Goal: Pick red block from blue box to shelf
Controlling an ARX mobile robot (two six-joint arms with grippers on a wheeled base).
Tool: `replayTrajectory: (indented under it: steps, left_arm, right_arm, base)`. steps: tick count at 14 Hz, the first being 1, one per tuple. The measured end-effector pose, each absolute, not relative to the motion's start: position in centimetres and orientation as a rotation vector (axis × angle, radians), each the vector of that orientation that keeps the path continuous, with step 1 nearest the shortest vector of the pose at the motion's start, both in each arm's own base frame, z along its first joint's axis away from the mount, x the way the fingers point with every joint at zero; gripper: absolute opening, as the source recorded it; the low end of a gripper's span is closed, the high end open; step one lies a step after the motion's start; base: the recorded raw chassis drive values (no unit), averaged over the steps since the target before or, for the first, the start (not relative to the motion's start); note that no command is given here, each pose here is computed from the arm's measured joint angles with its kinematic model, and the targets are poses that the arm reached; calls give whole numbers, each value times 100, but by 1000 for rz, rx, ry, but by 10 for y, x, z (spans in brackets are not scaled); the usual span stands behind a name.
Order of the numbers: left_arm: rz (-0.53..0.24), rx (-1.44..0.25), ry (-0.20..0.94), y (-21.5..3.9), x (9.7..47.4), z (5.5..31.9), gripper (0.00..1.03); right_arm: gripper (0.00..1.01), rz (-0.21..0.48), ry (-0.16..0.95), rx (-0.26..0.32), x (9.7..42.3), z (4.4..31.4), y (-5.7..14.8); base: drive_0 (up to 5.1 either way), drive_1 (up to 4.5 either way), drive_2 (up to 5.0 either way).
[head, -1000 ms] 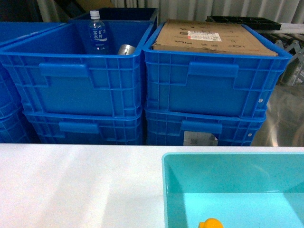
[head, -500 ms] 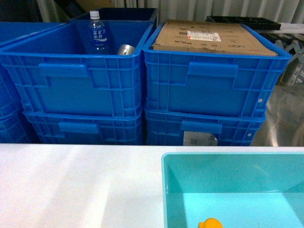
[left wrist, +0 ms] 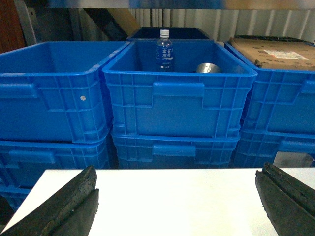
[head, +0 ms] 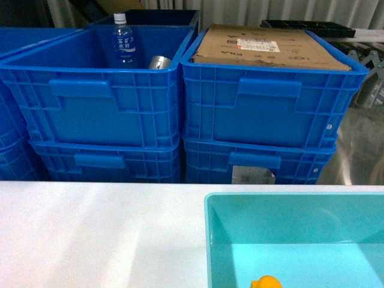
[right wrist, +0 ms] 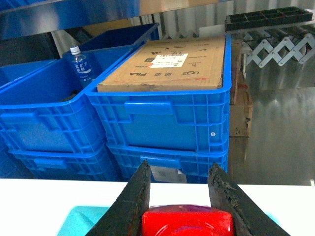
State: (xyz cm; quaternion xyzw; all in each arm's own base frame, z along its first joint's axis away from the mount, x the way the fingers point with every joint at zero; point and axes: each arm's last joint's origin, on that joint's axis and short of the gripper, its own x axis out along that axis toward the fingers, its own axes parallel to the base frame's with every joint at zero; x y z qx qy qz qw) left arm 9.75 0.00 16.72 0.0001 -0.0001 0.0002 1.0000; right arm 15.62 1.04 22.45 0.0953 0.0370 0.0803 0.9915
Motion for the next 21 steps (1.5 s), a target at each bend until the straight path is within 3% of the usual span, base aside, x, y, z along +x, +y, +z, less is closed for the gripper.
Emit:
replayTrajectory:
  steps: [3,7,10,16,17,18,20,21]
  left_arm:
    - [1,0,0,0,97,167,98]
    - [1,0,0,0,97,167,98]
    - [0,0,0,0,97,167,98]
    - [1,0,0,0,97,167,98]
    - [0,1,0,0,97,167,95]
    - [0,1,0,0,97,167,81]
    - [3,0,0,0,97,167,100]
    - [2,0,0,0,97,167,98]
  right_arm:
    - [29,86,68,143,143,206,0]
    - [29,43,61,141,134,193,-9]
    - [28,92,52,125,134,192,-3]
    - [28,96,51,97,134,192,-3]
    - [28,96,52,97,134,192,-3]
    - [28,96,51,97,134,192,-3]
    - [28,97,52,97,134,192,-3]
    - [28,97,52,97,134,192,-3]
  base:
    - [0,0,0]
    - [0,0,0]
    - [0,0,0]
    - [0,0,0]
    - [0,0,0]
    - [-62,-62,-62]
    - [-184,-184,-184]
    - [-211,-211,-211]
